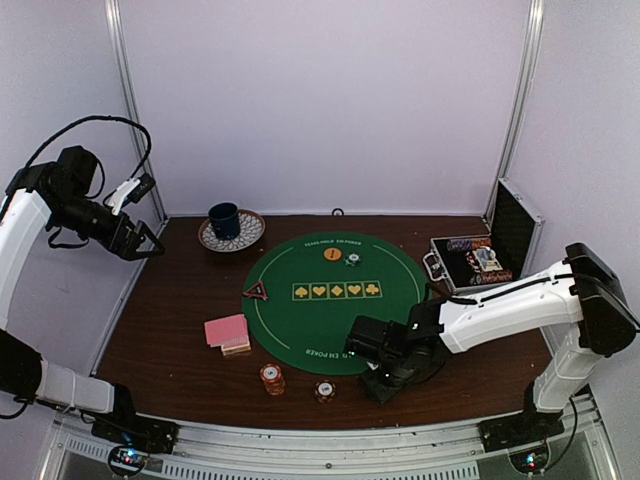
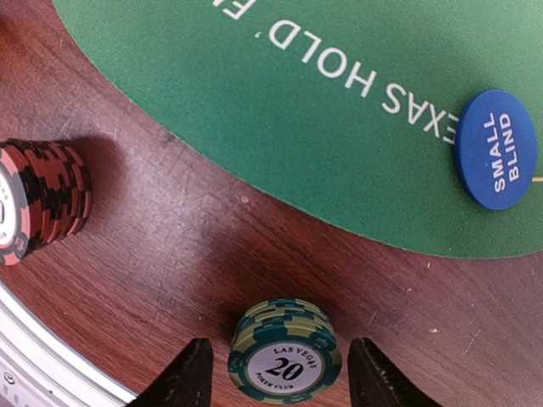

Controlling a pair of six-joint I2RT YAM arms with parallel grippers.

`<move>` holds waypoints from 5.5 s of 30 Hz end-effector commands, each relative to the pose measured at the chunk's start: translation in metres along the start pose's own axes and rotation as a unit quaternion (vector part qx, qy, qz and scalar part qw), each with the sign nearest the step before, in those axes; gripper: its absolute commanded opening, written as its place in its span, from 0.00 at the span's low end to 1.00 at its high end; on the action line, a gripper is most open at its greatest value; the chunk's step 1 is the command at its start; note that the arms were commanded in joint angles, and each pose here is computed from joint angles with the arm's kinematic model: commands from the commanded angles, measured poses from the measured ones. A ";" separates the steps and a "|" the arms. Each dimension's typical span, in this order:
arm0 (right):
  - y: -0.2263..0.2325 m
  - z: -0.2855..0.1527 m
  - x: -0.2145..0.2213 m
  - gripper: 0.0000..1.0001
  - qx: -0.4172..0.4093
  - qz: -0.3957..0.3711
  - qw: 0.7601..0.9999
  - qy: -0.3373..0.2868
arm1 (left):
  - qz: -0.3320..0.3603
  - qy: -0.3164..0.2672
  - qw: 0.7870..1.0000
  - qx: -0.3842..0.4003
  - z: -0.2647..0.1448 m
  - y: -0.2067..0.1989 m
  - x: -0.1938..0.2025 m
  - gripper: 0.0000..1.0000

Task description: Distribute texas hold em gaming equipment

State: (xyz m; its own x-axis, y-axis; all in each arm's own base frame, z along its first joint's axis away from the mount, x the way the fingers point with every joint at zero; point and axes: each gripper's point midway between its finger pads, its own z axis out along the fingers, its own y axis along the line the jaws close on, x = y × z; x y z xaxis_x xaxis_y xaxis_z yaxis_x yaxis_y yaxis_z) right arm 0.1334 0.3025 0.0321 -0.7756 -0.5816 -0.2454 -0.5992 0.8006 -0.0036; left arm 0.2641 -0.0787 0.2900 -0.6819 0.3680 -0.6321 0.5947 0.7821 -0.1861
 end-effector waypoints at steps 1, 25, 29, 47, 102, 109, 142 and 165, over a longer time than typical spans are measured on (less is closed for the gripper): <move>-0.002 0.003 -0.001 0.55 0.008 -0.001 1.000 -0.006 | 0.006 -0.018 1.000 -0.008 -0.010 -0.001 -0.009 0.98; -0.001 -0.040 -0.029 0.14 0.018 -0.016 0.999 -0.036 | 0.008 -0.019 1.000 -0.010 -0.011 -0.001 -0.009 0.98; 0.007 -0.057 -0.052 0.14 0.019 -0.024 0.998 -0.053 | 0.009 -0.017 1.000 -0.010 -0.011 0.000 -0.008 0.98; 0.067 0.001 -0.246 0.12 0.004 -0.037 0.990 -0.136 | 0.017 -0.024 1.000 -0.001 -0.011 -0.005 -0.009 0.98; -0.041 -0.134 -0.263 1.00 0.075 0.129 0.942 -0.302 | 0.016 -0.014 1.000 -0.011 -0.013 -0.004 -0.003 0.98; -0.049 -0.117 -0.204 0.99 -0.017 0.148 0.954 -0.262 | 0.021 -0.021 0.999 -0.016 -0.017 -0.006 -0.004 0.98; 0.002 -0.011 -0.022 0.94 0.006 0.057 0.997 -0.043 | 0.009 -0.031 0.999 -0.002 -0.010 -0.005 -0.009 0.98; -0.011 0.016 0.002 0.79 -0.005 0.082 0.997 -0.006 | 0.006 -0.025 1.000 0.003 -0.006 -0.004 -0.006 0.98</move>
State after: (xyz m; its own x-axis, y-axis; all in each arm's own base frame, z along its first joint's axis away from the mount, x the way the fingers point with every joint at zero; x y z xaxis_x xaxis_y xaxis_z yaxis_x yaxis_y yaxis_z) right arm 0.1408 0.2987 0.0223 -0.8495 -0.4575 -0.2628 -0.4843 0.8738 0.0441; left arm 0.2584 -0.0808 0.2972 -0.6642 0.3602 -0.6551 0.6014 0.7779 -0.1820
